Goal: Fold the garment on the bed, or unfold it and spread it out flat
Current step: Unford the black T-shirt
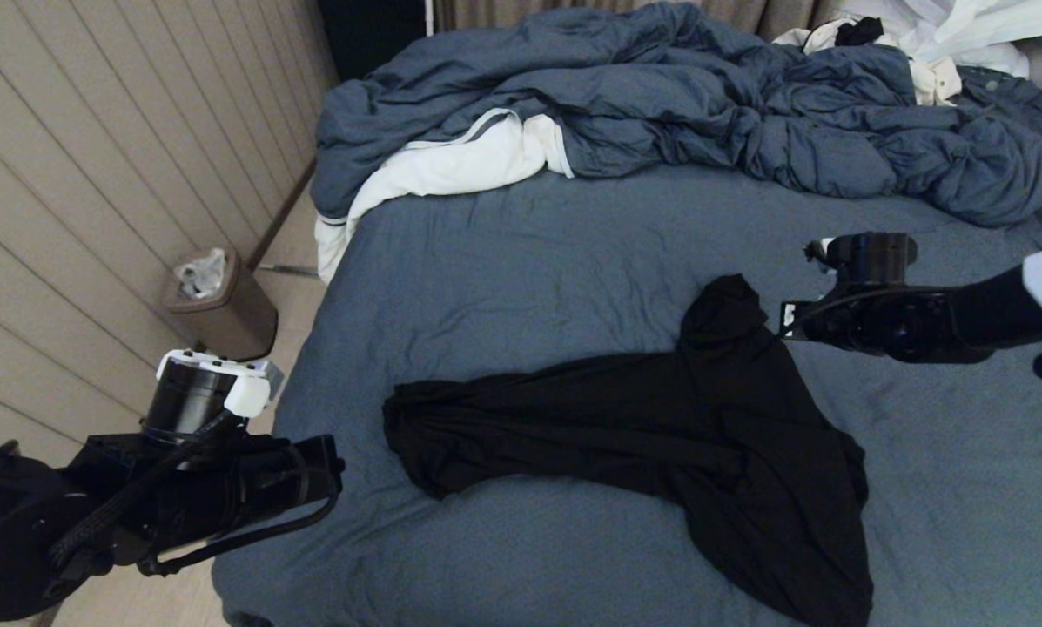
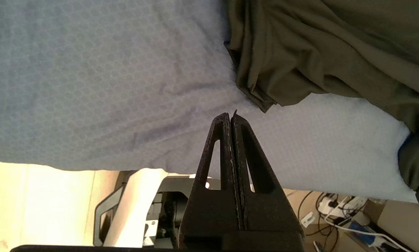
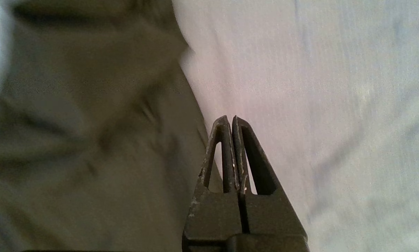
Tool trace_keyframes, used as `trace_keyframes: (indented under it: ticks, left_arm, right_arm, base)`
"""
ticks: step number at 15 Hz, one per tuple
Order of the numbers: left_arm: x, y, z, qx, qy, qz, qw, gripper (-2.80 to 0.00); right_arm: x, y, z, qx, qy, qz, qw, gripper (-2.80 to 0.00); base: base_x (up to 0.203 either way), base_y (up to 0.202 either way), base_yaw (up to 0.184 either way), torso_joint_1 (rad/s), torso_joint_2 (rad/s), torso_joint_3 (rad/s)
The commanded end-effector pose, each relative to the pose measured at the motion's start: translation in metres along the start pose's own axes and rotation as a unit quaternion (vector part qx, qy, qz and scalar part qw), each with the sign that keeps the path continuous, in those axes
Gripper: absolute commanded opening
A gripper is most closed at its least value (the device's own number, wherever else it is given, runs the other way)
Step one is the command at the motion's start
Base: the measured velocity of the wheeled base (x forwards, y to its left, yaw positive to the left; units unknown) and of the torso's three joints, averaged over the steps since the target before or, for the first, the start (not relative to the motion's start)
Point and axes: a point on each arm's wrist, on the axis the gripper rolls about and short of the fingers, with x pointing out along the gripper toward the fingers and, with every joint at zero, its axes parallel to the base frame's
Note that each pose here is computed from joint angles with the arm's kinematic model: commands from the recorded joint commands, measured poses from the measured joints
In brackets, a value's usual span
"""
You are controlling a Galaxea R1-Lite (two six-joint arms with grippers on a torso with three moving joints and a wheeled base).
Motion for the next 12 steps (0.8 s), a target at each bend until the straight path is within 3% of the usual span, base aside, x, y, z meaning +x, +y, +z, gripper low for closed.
trace_keyframes:
  ticks: [1, 6, 12]
  left_arm:
    - [-0.001, 0.000, 0.000, -0.001, -0.001, -0.002, 1.0000, -2.80]
    - [-0.001, 0.000, 0.000, -0.001, -0.001, -0.002, 1.0000, -2.80]
    - [0.000, 0.000, 0.000, -0.001, 0.000, -0.002, 1.0000, -2.80]
  right_arm:
    - [-0.010, -0.007, -0.012, -0.003, 0.021, 0.012, 1.000, -2.80]
    - [0.021, 0.007, -0.038, -0.014, 0.032, 0.021, 0.999, -2.80]
    - [0.043, 0.040, -0.044, -0.021, 0.020, 0.043, 0.999, -2.80]
  base:
    - [0.000, 0.000, 0.000, 0.000, 0.00, 0.000]
    - [0.000, 0.000, 0.000, 0.000, 0.00, 0.000]
    - [0.000, 0.000, 0.000, 0.000, 0.00, 0.000]
